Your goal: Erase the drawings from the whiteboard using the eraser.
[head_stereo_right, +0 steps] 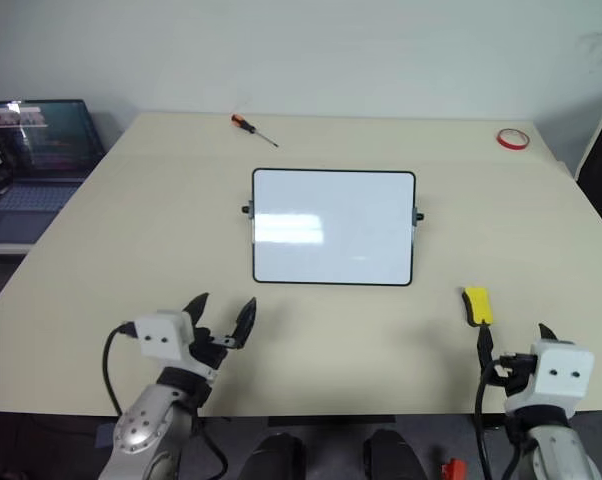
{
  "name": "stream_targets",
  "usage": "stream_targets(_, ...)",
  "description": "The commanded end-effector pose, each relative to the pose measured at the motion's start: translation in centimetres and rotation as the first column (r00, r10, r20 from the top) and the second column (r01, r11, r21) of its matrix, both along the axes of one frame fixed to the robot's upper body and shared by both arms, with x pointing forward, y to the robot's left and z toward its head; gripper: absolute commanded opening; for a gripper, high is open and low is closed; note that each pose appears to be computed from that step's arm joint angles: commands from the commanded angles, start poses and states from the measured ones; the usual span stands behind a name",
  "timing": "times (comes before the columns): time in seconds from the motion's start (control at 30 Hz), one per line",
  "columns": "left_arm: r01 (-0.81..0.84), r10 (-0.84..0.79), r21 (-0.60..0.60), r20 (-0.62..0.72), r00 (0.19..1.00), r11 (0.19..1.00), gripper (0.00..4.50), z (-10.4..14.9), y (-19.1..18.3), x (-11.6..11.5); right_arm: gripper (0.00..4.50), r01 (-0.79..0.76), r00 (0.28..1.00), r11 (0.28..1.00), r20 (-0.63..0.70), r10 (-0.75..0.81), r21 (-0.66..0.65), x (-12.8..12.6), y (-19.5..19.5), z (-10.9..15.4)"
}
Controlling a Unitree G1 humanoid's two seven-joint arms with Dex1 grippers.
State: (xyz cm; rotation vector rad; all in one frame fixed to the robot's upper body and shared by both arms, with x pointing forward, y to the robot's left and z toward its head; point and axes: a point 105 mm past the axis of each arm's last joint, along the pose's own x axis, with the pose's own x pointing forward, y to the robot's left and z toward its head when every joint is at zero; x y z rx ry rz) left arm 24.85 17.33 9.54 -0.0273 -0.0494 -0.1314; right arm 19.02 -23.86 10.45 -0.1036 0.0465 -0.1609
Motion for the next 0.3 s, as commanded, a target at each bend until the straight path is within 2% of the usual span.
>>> stream_targets(0.03,-0.003,0.003,0.01,0.067,0.998,1.0,4.5,1.4,-0.2,-0.3,4.49,-0.032,0.998,0.999,0.053,0.033,-0.012,-0.2,0.5,0.6)
stream_targets(0.3,0.018,-0.017,-0.022,0.051,0.999,1.0,4.5,0.8,-1.4,-0.8,4.49,-0.056,0.998,0.998,0.04,0.058,-0.043,-0.1,0.4,0.8)
